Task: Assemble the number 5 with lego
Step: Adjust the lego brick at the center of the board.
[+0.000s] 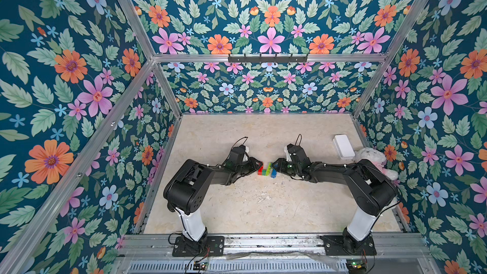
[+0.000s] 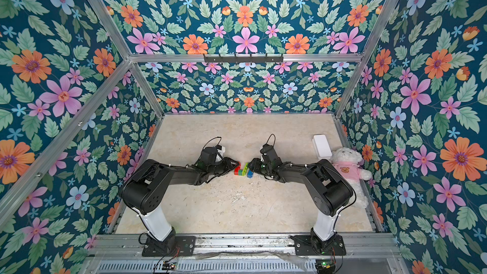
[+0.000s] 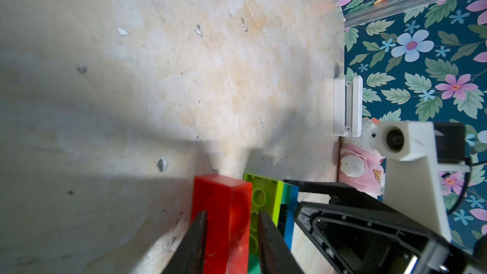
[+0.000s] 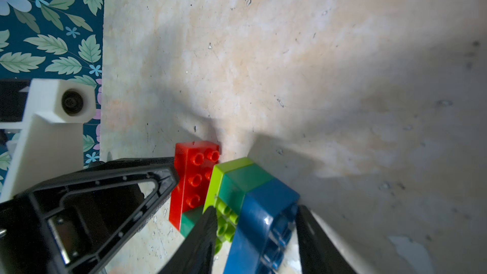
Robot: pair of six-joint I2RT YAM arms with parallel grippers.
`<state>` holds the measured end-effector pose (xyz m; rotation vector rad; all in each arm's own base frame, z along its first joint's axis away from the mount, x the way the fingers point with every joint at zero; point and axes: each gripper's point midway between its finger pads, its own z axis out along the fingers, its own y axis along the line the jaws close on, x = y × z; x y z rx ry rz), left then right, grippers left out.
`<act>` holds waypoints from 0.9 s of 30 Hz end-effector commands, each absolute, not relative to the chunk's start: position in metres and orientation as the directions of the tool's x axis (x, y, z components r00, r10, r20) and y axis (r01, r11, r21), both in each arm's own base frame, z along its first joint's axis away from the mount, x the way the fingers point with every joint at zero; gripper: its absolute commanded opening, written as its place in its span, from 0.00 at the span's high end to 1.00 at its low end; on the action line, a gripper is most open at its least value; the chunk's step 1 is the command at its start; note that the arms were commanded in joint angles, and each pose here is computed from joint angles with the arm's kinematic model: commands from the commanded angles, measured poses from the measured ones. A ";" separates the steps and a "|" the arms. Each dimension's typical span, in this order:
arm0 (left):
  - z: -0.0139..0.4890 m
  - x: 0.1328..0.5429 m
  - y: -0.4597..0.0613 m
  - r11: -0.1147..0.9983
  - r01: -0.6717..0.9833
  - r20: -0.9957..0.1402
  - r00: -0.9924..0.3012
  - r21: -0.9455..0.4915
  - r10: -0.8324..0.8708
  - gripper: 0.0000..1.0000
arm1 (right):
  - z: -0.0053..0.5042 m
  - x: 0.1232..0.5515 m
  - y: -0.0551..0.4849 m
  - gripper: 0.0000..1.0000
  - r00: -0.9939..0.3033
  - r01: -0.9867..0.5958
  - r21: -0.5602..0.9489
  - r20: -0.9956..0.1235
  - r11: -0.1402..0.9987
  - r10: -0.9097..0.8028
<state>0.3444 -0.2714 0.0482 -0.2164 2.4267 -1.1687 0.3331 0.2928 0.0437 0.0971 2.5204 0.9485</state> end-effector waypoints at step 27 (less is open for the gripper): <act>0.069 0.340 -0.257 0.638 0.063 -0.358 -0.867 -0.768 -0.345 0.58 | 0.071 0.319 0.275 0.45 -0.879 -0.093 0.536 -0.440 0.839 0.184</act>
